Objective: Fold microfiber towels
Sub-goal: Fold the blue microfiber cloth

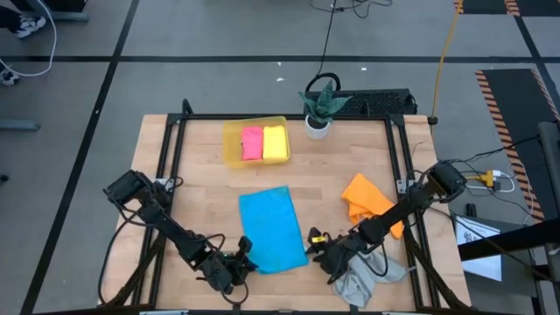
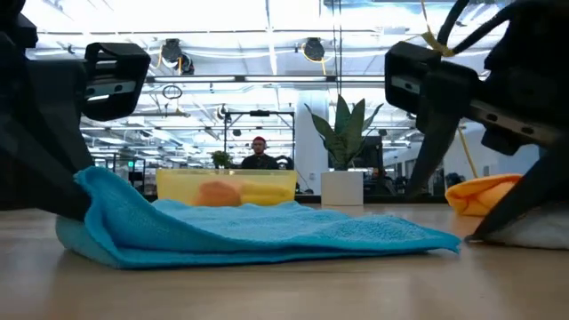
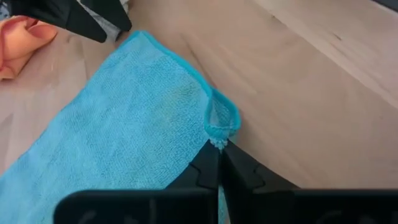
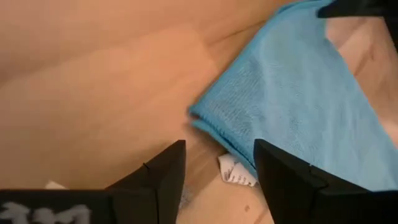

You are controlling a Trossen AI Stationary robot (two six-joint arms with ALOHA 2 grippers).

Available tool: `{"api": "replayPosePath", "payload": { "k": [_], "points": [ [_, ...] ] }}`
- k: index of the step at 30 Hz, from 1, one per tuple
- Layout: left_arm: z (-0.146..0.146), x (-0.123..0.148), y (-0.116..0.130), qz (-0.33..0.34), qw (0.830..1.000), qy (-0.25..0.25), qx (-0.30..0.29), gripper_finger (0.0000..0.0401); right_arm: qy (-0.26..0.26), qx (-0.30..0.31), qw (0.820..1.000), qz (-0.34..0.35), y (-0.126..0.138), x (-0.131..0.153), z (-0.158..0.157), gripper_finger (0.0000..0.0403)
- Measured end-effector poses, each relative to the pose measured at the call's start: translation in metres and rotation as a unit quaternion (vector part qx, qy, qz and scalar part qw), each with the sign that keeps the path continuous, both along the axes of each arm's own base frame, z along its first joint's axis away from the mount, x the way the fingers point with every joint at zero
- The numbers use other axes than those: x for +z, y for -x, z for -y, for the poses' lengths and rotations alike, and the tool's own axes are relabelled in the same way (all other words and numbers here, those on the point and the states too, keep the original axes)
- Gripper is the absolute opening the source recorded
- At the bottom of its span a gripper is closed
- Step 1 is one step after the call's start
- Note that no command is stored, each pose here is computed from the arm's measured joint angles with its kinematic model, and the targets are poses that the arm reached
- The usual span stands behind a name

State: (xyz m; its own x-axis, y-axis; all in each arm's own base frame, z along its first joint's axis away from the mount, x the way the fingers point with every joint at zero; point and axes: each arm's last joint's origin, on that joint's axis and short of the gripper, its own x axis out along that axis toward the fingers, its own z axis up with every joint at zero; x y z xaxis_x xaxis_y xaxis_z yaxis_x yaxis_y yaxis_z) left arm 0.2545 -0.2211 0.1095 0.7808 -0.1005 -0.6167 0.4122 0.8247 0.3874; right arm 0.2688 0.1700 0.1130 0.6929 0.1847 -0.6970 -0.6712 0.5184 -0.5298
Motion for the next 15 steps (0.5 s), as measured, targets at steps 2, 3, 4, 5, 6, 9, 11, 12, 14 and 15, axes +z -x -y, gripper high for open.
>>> {"api": "replayPosePath", "payload": {
  "k": [2,3,4,5,6,9,11,12,14,15],
  "points": [
    [-0.002,0.000,-0.001,-0.001,1.000,0.000,0.004,0.0005,0.025,0.022,0.999,0.003,-0.001,-0.004,0.000,0.0185],
    [-0.003,0.000,-0.002,-0.001,1.000,0.000,0.006,0.0006,0.038,0.033,0.999,0.006,-0.003,-0.005,0.000,0.0186],
    [-0.003,0.000,-0.002,-0.002,1.000,0.000,0.007,0.0010,0.051,0.046,0.998,0.009,-0.004,-0.007,0.000,0.0184],
    [-0.004,0.000,-0.003,-0.002,1.000,0.003,0.010,0.0015,0.065,0.056,0.996,0.011,-0.006,-0.009,0.000,0.0182],
    [-0.004,0.000,-0.003,-0.001,1.000,0.006,0.013,0.0022,0.080,0.067,0.994,0.014,-0.006,-0.011,0.000,0.0179],
    [-0.006,0.000,-0.005,-0.006,1.000,0.017,0.012,0.0043,0.109,0.097,0.989,0.026,-0.009,-0.011,-0.001,0.0168],
    [-0.006,0.000,-0.006,-0.007,1.000,0.019,0.010,0.0061,0.118,0.106,0.987,0.029,-0.011,-0.011,0.000,0.0160],
    [-0.006,0.000,-0.006,-0.008,1.000,0.019,0.011,0.0071,0.121,0.109,0.986,0.029,-0.012,-0.011,0.001,0.0156],
    [-0.006,0.000,-0.006,-0.008,1.000,0.018,0.011,0.0096,0.122,0.110,0.986,0.027,-0.014,-0.011,0.004,0.0146],
    [-0.006,0.000,-0.006,-0.008,1.000,0.018,0.011,0.0110,0.121,0.108,0.986,0.026,-0.015,-0.011,0.006,0.0141]
  ]
}}
